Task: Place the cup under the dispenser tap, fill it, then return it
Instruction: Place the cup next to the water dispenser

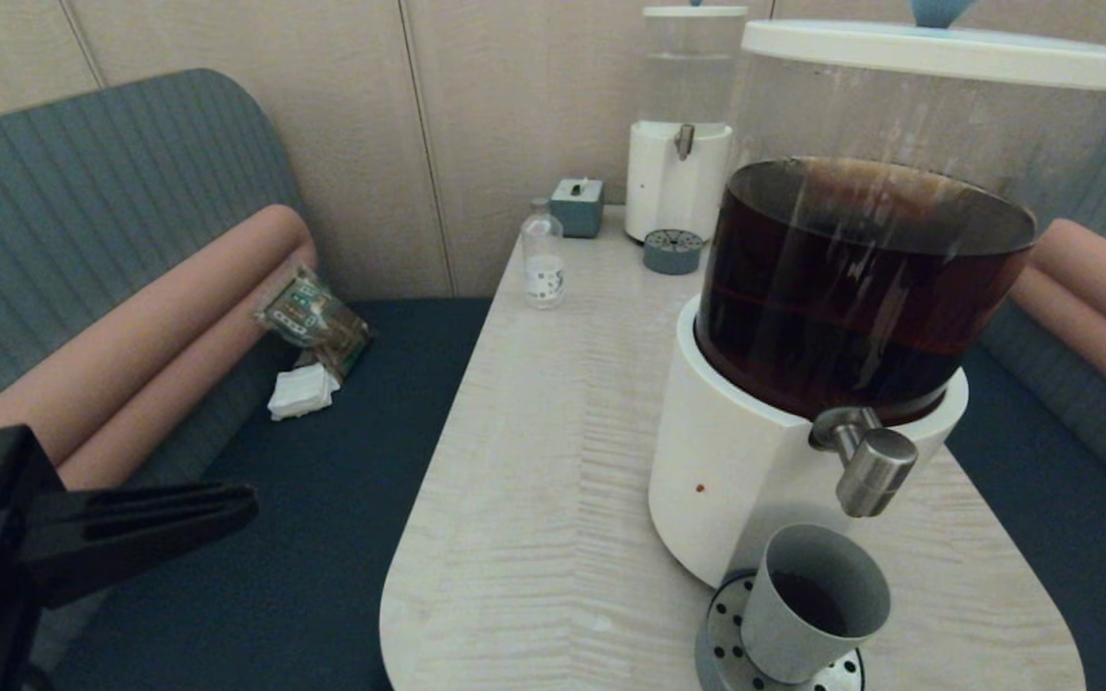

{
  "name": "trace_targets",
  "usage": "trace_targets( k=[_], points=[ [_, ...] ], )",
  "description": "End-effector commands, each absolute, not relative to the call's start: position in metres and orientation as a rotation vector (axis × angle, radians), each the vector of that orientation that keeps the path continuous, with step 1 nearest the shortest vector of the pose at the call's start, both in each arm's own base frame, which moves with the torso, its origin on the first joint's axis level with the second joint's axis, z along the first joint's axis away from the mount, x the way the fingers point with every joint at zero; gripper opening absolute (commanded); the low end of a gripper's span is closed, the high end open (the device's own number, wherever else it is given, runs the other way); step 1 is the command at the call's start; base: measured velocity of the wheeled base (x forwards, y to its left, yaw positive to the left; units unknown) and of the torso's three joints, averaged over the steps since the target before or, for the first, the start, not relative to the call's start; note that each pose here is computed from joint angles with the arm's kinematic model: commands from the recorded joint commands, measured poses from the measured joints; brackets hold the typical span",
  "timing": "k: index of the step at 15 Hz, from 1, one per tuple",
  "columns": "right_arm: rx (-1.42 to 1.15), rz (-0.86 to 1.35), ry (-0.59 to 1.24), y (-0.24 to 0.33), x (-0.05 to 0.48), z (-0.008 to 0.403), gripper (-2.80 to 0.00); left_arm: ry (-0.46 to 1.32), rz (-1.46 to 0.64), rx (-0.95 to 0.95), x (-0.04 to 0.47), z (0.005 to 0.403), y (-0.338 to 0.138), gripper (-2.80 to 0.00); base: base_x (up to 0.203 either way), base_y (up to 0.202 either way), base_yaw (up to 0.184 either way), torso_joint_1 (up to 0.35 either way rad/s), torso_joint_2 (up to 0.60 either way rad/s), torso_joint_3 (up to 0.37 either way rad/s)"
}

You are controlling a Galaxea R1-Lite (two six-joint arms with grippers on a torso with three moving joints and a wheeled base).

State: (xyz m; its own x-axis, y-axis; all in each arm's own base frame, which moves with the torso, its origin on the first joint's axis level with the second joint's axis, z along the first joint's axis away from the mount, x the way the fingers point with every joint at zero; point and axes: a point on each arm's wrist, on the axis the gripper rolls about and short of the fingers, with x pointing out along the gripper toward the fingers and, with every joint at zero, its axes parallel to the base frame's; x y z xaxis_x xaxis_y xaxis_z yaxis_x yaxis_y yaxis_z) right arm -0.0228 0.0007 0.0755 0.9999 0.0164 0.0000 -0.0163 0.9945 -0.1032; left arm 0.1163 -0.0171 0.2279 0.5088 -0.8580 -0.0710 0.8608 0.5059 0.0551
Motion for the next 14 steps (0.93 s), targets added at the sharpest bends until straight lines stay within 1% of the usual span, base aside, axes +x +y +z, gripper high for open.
trace_targets(
  k=[1, 2, 4, 8, 11, 14],
  points=[
    [-0.104, 0.017, 0.005, 0.001, -0.022, 0.073, -2.8, 0.11, -1.051, 0.039, 0.113, 0.206, -0.017, -2.8, 0.0, 0.0, 0.0, 0.0, 0.0, 0.0],
    [-0.104, 0.017, 0.004, 0.001, -0.022, 0.073, -2.8, 0.17, -1.09, -0.015, 0.111, 0.193, -0.018, -2.8, 0.0, 0.0, 0.0, 0.0, 0.0, 0.0],
    [-0.104, 0.017, 0.005, 0.001, -0.022, 0.073, -2.8, 0.292, -1.186, -0.149, 0.109, 0.181, -0.018, -2.8, 0.0, 0.0, 0.0, 0.0, 0.0, 0.0],
    [-0.104, 0.017, 0.004, 0.001, -0.022, 0.073, -2.8, 0.326, -1.373, -0.257, 0.119, 0.175, -0.019, -2.8, 0.0, 0.0, 0.0, 0.0, 0.0, 0.0],
    [-0.104, 0.017, 0.005, 0.001, -0.022, 0.073, -2.8, 0.389, -1.36, -0.321, 0.122, 0.161, -0.018, -2.8, 0.0, 0.0, 0.0, 0.0, 0.0, 0.0],
    [-0.104, 0.017, 0.005, 0.001, -0.022, 0.073, -2.8, 0.427, -1.36, -0.374, 0.122, 0.163, -0.018, -2.8, 0.0, 0.0, 0.0, 0.0, 0.0, 0.0]
  ],
)
